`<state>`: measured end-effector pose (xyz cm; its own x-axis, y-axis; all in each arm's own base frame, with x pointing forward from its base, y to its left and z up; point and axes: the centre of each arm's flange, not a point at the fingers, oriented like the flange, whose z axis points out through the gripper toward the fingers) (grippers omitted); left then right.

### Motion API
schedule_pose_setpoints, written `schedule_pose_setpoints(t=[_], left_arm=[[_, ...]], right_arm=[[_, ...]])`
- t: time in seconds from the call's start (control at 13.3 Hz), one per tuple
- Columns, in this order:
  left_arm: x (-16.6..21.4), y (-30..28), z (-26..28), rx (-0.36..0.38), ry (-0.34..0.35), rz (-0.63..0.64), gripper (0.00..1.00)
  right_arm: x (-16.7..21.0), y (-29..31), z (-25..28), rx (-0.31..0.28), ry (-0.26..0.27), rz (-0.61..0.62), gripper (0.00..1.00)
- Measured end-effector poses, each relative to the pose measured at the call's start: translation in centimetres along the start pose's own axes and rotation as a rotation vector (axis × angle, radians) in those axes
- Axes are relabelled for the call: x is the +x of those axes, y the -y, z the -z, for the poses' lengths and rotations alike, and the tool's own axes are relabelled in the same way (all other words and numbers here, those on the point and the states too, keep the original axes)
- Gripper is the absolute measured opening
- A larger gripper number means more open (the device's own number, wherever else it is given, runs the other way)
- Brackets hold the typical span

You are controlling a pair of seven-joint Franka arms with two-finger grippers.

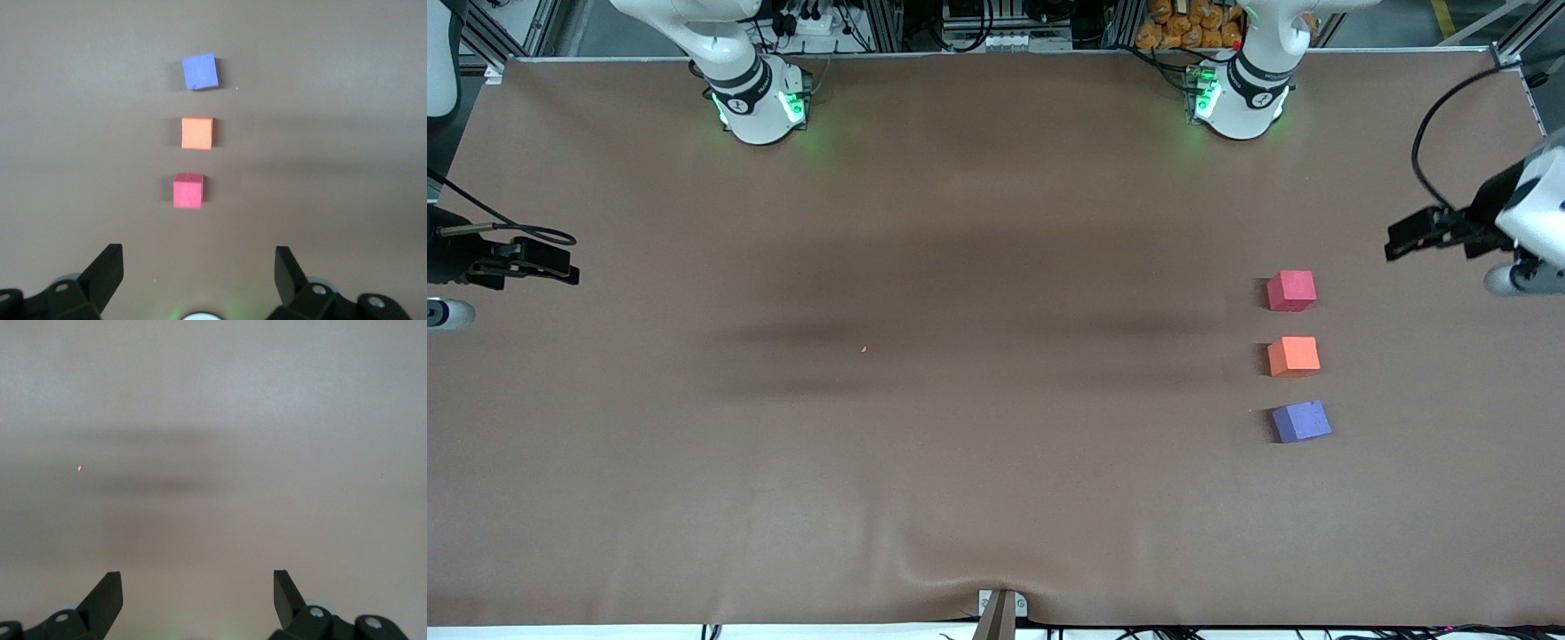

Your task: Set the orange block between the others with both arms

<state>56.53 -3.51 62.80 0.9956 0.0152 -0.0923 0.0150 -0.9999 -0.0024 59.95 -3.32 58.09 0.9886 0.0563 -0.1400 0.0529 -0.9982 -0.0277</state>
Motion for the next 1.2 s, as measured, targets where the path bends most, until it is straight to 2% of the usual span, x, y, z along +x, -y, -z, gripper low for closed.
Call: schedule_pose_setpoints(t=[0.3, 0.67, 0.9, 1.2], left_arm=[[-3.0, -0.9, 3.7, 0.001, -0.043, -0.019, 1.0], [-3.0, -1.0, 3.2, 0.002, -0.025, -0.021, 1.0], [-3.1, -1.0, 3.2, 0.003, -0.021, -0.021, 1.0], [-3.1, -1.0, 3.2, 0.003, -0.019, -0.021, 1.0]], right_arm=[[0.0, 0.0, 0.0, 0.0, 0.0, 0.0, 1.0], [-0.2, -0.1, 0.3, 0.0, -0.004, -0.002, 1.0], [-0.8, -0.1, 0.4, 0.004, 0.029, -0.003, 1.0], [-1.0, -0.1, 0.5, 0.005, 0.039, -0.004, 1.0]])
